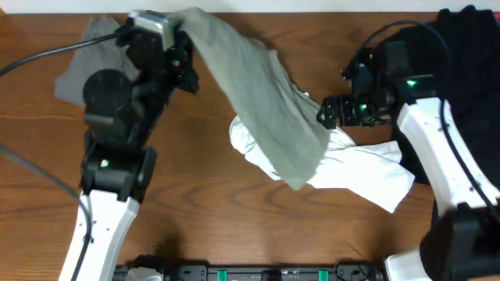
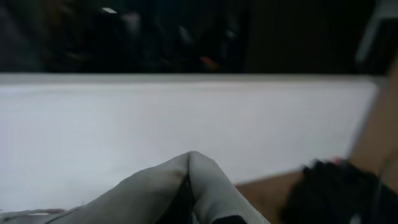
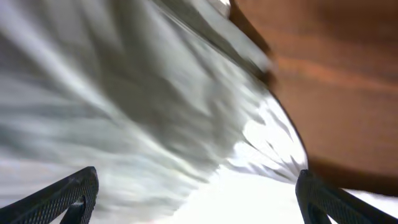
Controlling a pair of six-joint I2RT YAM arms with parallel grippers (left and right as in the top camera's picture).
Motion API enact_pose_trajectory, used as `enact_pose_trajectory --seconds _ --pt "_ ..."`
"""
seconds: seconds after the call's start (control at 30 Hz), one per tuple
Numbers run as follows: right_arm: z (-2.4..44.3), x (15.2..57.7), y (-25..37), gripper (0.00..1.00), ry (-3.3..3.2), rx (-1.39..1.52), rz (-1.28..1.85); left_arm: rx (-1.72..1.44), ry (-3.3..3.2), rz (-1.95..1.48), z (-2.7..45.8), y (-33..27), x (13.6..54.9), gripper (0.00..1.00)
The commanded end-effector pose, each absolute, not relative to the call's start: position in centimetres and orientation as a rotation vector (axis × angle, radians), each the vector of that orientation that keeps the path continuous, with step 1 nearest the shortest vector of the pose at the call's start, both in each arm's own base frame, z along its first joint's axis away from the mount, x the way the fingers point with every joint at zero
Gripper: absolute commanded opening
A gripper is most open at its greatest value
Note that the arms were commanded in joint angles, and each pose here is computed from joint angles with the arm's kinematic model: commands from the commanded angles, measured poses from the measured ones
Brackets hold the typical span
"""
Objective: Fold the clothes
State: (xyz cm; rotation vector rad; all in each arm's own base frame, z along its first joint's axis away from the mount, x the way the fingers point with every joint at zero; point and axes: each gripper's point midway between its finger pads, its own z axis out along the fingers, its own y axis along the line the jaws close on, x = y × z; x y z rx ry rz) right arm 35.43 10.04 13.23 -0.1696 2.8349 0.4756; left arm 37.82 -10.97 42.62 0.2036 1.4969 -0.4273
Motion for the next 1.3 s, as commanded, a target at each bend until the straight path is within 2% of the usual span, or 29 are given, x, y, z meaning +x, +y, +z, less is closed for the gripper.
enact_pose_trajectory --seconds 0.0,0.23,0.43,0.63,0.7,0.73,0.8,1.0,1.27 --pt "9.8 34.8 8.8 0.99 2.947 -0.081 0.417 0.016 1.451 -0.265 44.9 -6.7 36.9 0.06" --pt "5.3 33.9 8.5 0.93 3.073 -0.045 0.402 -0.006 1.584 -0.14 41.7 -5.2 36.9 0.06" --pt "1.7 33.3 7.0 0.89 3.068 0.011 0.225 -0.04 1.632 -0.093 40.3 -4.4 37.3 0.06" --pt "-1.1 31.7 6.8 0.79 3.072 0.013 0.194 -0.05 1.71 -0.083 38.4 -4.1 37.2 0.06" --pt "-1.5 31.6 6.8 0.61 3.066 0.033 0.194 -0.07 1.749 -0.097 37.4 -4.1 37.0 0.06" --pt "-1.5 31.6 6.8 0.39 3.065 0.036 0.19 -0.071 1.762 -0.097 37.1 -4.1 36.9 0.06" --pt "-1.5 31.8 6.5 0.01 3.057 0.058 0.171 -0.069 1.79 -0.092 36.5 -4.1 36.8 0.06" --pt "0.3 34.1 4.0 0.01 2.997 0.201 0.154 -0.068 1.81 -0.088 35.9 -4.1 36.8 0.06" --pt "12.4 41.6 -4.1 0.01 2.668 0.397 0.162 -0.063 1.857 -0.08 34.5 -4.2 37.3 0.06"
